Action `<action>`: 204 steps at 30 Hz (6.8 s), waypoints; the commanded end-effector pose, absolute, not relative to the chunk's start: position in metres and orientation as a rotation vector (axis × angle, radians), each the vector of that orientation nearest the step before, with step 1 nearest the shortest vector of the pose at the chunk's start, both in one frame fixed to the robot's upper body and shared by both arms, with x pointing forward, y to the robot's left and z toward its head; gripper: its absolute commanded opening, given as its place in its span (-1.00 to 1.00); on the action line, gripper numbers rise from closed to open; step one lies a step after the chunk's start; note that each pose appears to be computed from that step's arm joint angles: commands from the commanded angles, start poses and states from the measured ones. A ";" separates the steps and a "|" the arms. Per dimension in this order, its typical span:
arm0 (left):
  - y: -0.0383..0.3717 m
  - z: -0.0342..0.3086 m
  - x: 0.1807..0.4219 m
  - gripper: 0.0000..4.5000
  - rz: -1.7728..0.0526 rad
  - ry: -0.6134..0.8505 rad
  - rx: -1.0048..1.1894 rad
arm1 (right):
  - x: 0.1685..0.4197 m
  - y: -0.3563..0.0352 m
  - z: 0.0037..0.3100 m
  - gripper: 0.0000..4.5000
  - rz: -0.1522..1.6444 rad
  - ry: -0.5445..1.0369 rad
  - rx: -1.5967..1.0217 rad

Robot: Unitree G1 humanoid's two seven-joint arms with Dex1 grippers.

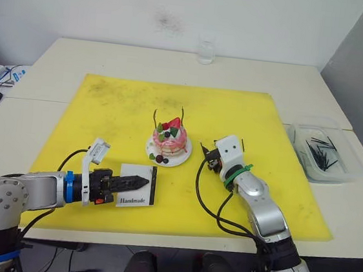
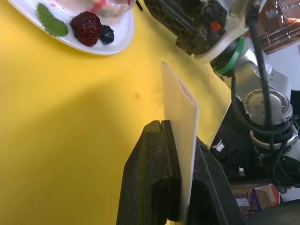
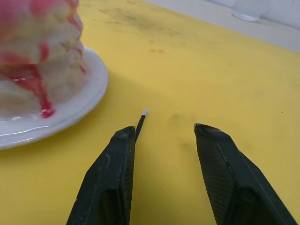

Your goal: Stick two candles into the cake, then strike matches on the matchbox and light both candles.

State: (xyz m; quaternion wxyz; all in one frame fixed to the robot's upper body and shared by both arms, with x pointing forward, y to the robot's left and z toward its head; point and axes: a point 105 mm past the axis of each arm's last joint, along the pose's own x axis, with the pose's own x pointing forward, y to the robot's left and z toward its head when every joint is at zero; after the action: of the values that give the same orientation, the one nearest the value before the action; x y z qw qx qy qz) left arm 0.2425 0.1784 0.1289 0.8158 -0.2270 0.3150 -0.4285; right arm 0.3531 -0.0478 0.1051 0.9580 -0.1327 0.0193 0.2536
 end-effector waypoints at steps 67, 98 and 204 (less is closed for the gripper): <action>0.124 0.158 0.255 -1.00 -1.088 0.519 -0.357 | 0.288 -0.088 0.153 -0.99 0.687 -0.022 -0.273; 0.081 0.187 0.278 -1.00 -1.152 0.375 -0.317 | 0.265 -0.056 0.185 -0.99 1.070 -0.183 -0.842; 0.172 0.124 0.241 -1.00 -0.975 0.544 -0.142 | 0.334 0.040 0.234 -0.99 0.984 -0.399 -0.814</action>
State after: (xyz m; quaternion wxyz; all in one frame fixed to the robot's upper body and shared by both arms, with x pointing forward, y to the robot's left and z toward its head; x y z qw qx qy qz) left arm 0.2409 0.1766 0.1165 0.8453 -0.0772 0.2718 -0.4535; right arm 0.3363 0.0411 0.2184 0.7814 -0.3818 -0.1538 0.4690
